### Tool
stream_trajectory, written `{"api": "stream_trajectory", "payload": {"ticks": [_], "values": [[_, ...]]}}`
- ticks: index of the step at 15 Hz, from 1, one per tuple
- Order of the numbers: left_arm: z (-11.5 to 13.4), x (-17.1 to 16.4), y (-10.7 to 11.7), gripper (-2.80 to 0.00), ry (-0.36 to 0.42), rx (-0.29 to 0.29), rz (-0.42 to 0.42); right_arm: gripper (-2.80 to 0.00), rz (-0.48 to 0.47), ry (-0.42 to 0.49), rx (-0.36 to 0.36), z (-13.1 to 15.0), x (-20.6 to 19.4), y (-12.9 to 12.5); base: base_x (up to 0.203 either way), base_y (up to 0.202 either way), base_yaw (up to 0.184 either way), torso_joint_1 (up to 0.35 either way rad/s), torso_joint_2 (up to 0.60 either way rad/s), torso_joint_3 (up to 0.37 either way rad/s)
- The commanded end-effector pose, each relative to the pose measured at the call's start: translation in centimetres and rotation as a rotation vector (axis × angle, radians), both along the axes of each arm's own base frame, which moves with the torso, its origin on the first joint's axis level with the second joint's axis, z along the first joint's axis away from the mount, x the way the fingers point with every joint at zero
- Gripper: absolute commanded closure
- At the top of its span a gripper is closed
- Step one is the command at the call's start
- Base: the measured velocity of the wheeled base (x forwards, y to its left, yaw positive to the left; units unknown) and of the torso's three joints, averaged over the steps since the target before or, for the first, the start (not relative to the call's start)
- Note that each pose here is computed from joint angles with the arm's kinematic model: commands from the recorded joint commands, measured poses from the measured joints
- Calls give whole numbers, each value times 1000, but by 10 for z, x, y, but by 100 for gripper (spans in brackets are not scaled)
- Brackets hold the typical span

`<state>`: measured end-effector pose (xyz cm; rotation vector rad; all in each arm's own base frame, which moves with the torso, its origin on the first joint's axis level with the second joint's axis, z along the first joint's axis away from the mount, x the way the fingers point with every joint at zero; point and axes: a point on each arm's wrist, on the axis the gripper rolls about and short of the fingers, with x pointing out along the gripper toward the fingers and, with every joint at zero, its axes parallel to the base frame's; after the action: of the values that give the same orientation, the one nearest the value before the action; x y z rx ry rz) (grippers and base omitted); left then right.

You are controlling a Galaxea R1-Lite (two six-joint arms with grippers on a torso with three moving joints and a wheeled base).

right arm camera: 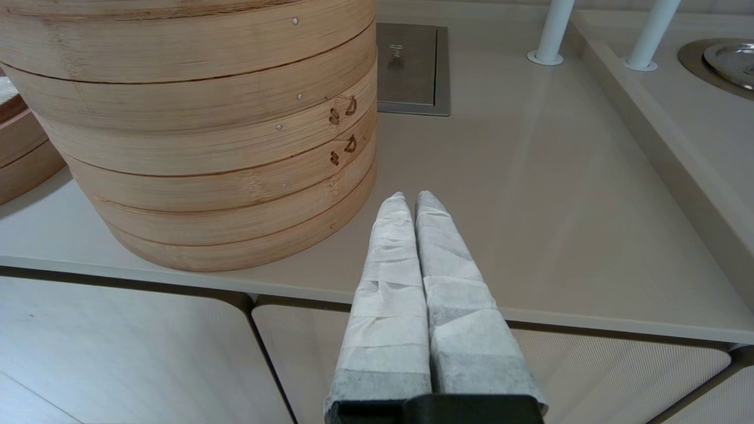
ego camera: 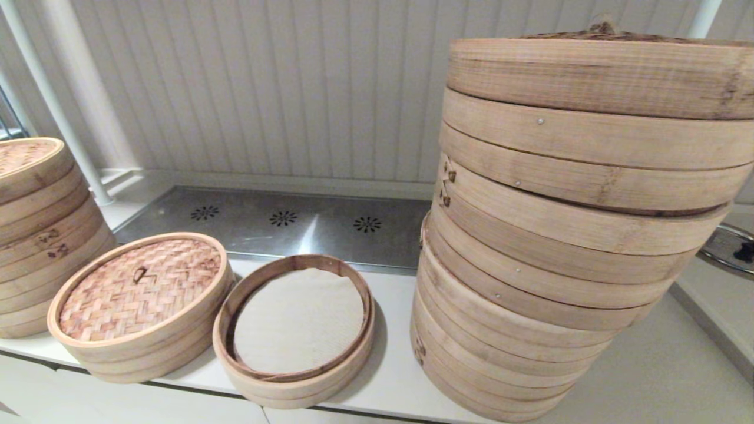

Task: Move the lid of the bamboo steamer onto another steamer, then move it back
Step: Pick up the steamer

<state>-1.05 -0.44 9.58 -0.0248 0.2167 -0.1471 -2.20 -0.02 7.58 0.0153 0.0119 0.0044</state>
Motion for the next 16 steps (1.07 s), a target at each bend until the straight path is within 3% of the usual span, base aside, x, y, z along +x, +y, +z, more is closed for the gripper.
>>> {"api": "stream_trajectory", "payload": {"ticks": [1,6,10,16], "values": [[-7,1,1,0,-21,15,16,0,0,-1,0,0,0,0,0,0,0,0,0,0],[-13,-3,3,0,-108,63,88,0,2,0,0,0,0,0,0,0,0,0,0,0],[-14,-9,3,0,-160,66,102,0,2,-1,0,0,0,0,0,0,0,0,0,0],[-17,-12,4,0,-183,69,121,0,1,-1,0,0,0,0,0,0,0,0,0,0]]}}
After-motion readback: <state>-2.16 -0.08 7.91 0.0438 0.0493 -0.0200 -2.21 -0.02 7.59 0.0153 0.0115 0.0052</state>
